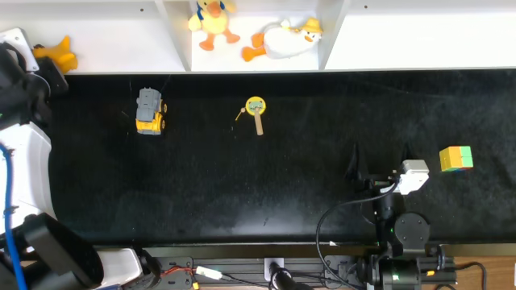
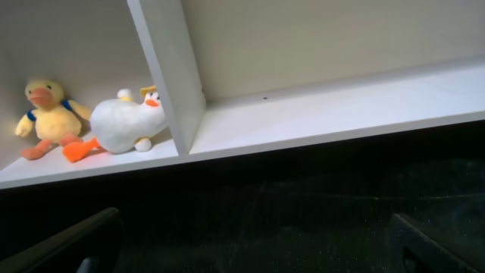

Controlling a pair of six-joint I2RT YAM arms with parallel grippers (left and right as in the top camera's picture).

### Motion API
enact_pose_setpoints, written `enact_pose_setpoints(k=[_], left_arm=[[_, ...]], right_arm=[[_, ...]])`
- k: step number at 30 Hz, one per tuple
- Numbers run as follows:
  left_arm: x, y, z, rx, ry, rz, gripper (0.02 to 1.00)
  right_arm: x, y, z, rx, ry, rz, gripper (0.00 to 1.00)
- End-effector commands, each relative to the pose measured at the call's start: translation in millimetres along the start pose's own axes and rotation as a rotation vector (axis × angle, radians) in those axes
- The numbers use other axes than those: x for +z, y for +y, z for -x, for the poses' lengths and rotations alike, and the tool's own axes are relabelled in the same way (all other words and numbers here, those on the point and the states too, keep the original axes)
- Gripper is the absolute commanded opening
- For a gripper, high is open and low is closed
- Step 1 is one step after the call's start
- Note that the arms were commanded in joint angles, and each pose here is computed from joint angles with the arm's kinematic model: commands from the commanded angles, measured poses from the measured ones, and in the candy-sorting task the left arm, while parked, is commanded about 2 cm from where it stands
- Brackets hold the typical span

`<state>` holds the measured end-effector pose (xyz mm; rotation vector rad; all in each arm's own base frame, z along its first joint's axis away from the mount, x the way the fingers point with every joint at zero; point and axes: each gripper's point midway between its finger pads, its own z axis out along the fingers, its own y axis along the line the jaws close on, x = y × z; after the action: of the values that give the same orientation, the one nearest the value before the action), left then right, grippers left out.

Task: Store Toys

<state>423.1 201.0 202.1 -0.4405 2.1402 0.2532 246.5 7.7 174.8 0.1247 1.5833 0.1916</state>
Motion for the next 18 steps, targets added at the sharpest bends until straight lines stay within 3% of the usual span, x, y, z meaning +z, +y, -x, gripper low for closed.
enact_pose_setpoints(k=[1, 7, 18], left_arm=[[4.7, 2.4, 6.6, -0.017, -0.026, 0.010, 0.049], [5.1, -2.6, 11.6, -0.016, -0.047, -0.020, 0.086], [3.7, 1.5, -9.1, -0.040, 0.048, 0.014, 0.036]], right_arm=[[0.1, -2.8, -2.3, 0.003, -0.004, -0.012, 0.993], [0.1, -2.8, -2.3, 0.004, -0.004, -0.012, 0.996], [0.1, -2.8, -2.3, 0.004, -0.004, -0.012, 0.996]])
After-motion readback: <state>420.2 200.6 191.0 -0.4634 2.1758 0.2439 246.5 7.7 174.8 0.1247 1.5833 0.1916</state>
